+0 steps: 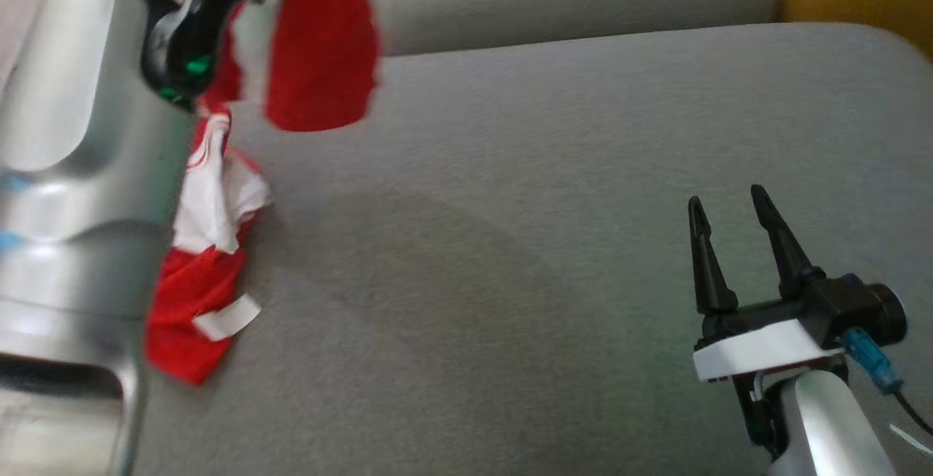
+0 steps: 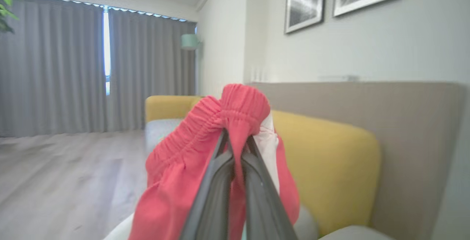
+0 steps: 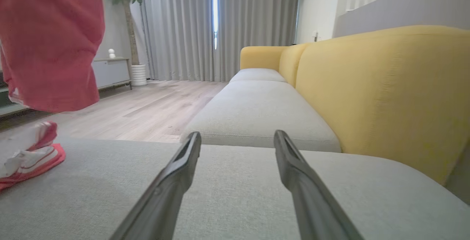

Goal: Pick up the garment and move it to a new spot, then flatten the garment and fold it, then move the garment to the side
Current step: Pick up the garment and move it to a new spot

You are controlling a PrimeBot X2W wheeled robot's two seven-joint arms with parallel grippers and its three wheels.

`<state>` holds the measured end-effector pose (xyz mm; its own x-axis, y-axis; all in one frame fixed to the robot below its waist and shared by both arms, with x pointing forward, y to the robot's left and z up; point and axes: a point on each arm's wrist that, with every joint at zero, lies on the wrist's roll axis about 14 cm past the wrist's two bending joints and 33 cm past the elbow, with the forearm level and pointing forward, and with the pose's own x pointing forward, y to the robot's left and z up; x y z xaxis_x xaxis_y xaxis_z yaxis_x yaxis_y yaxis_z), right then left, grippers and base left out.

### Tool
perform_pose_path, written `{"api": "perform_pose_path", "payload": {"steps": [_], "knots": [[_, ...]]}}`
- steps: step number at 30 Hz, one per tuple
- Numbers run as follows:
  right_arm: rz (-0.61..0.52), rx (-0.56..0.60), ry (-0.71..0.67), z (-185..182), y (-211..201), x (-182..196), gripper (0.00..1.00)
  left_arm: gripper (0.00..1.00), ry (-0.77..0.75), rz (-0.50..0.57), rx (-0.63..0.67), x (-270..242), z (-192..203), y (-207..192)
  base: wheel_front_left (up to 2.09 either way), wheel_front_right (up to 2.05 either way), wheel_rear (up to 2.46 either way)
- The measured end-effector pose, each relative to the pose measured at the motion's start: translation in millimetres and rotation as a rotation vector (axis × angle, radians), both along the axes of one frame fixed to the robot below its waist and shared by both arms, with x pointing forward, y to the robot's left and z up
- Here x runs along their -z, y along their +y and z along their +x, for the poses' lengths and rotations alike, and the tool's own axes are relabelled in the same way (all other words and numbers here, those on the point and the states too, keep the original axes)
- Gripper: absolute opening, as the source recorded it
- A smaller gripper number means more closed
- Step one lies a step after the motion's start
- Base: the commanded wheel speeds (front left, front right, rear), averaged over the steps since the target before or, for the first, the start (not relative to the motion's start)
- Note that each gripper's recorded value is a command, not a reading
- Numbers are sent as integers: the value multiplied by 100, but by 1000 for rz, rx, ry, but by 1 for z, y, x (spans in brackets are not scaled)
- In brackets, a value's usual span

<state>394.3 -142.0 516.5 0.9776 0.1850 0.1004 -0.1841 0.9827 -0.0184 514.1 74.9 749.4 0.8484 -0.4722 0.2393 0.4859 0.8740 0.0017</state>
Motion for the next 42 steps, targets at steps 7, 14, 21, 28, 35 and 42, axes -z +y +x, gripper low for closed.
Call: {"api": "perform_pose_path", "payload": {"steps": [7,14,21,28,35,42], "knots": [[74,112,-43,-27,-37,-17,100,0,-50,-157,311,-53,-39,-114,0,0,0],[114,197,-32,-37,-64,-13,100,0,-7,-230,376,-28,-30,-172,0,0,0],[123,222,-4,-21,-73,-5,100,0,422,-186,229,195,-12,-166,0,0,0],[121,210,29,-12,-69,7,100,0,813,-264,15,349,-88,-114,0,0,0],[114,161,42,-17,-50,12,100,100,741,-343,-26,317,-108,-103,0,0,0],[106,97,81,-36,-27,25,100,100,524,-264,-165,284,-147,-53,0,0,0]]}}
